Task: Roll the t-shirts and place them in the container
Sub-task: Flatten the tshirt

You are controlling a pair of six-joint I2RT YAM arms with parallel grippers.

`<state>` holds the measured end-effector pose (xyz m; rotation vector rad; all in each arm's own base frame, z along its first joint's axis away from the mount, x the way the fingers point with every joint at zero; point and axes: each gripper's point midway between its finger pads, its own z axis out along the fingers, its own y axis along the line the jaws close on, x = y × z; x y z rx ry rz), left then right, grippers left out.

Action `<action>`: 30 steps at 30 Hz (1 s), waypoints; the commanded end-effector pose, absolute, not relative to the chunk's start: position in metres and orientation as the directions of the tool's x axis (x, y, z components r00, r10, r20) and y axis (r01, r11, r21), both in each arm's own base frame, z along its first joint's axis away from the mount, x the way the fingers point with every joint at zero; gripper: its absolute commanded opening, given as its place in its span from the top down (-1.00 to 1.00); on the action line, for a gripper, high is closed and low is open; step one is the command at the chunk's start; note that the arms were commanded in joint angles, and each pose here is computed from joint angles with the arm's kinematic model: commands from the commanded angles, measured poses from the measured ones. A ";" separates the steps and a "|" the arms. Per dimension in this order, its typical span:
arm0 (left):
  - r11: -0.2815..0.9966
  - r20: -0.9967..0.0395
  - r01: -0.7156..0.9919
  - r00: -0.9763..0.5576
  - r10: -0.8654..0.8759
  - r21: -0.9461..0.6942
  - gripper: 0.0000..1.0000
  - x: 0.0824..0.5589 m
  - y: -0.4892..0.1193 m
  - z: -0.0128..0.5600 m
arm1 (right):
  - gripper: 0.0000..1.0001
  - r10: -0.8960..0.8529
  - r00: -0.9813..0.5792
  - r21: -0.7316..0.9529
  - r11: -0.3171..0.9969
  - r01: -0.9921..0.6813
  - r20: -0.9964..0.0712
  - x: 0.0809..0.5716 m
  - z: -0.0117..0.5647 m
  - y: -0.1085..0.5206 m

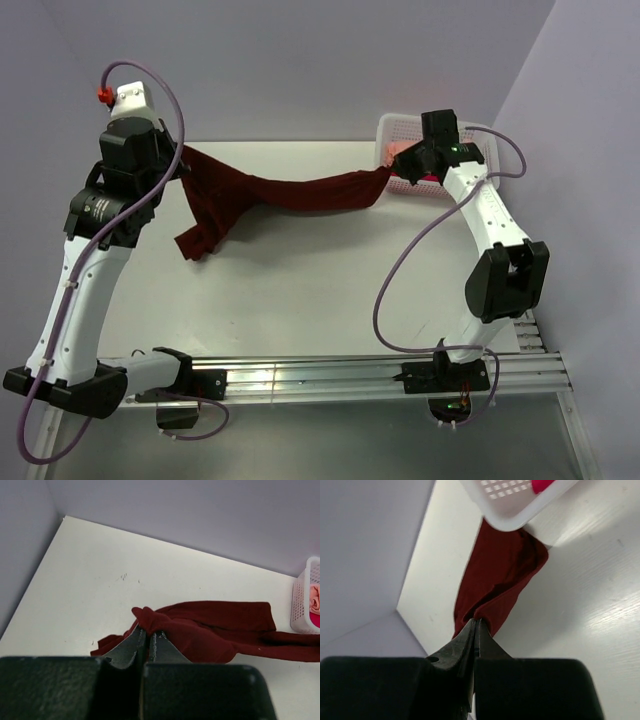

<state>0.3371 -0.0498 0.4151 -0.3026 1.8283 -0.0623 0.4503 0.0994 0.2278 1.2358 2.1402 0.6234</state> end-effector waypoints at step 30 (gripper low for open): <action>0.912 -0.902 -0.013 -0.145 -0.407 -0.410 0.99 0.222 -0.043 0.339 | -0.34 0.734 -0.637 0.757 0.550 0.354 -0.235 0.276 0.110 0.143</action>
